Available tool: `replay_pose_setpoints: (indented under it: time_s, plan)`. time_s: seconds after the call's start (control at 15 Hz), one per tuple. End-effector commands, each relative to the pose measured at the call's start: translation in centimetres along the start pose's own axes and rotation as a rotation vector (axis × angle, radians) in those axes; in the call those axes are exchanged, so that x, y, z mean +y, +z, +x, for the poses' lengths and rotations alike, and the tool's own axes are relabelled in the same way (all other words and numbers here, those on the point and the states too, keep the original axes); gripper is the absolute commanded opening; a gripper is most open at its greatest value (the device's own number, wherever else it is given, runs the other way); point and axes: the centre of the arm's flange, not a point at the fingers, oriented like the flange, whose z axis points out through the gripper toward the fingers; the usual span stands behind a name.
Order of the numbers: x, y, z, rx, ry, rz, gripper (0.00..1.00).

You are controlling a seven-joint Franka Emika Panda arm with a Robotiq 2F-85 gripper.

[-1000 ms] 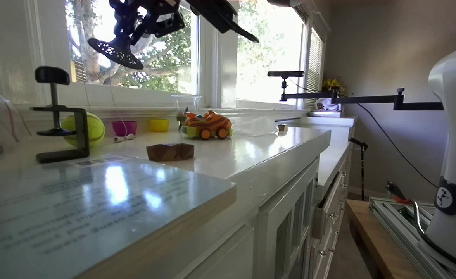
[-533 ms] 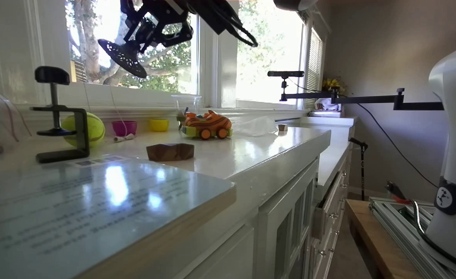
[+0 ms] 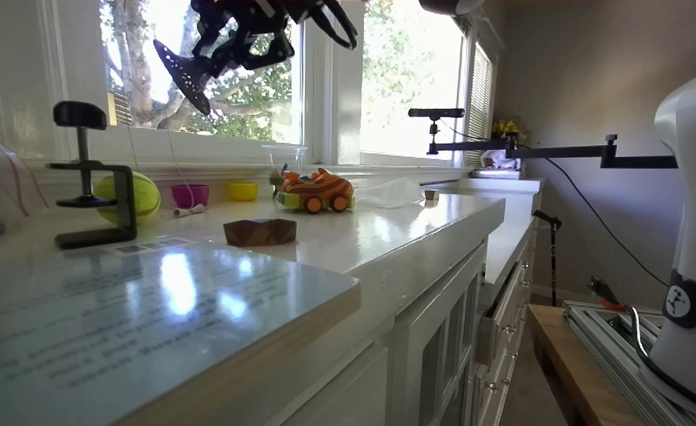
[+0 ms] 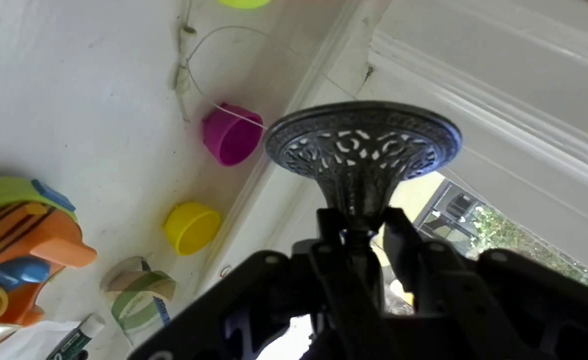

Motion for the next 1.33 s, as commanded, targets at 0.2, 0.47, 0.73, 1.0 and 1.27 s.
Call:
replay_pose_setpoints:
  time_s: [0.2,0.47,0.73,1.0,1.27]
  plan:
    - [-1.9,-2.1,2.0,0.043,0.175,0.102,0.07]
    - [-2.5,-3.0,2.7,0.053,0.173,0.134,0.07]
    - [-4.3,-3.9,4.3,0.049,0.106,0.092,0.29]
    - [-3.9,-3.4,4.0,0.028,0.145,0.075,0.07]
    - [-3.0,-2.8,3.9,-0.042,0.330,0.019,0.07]
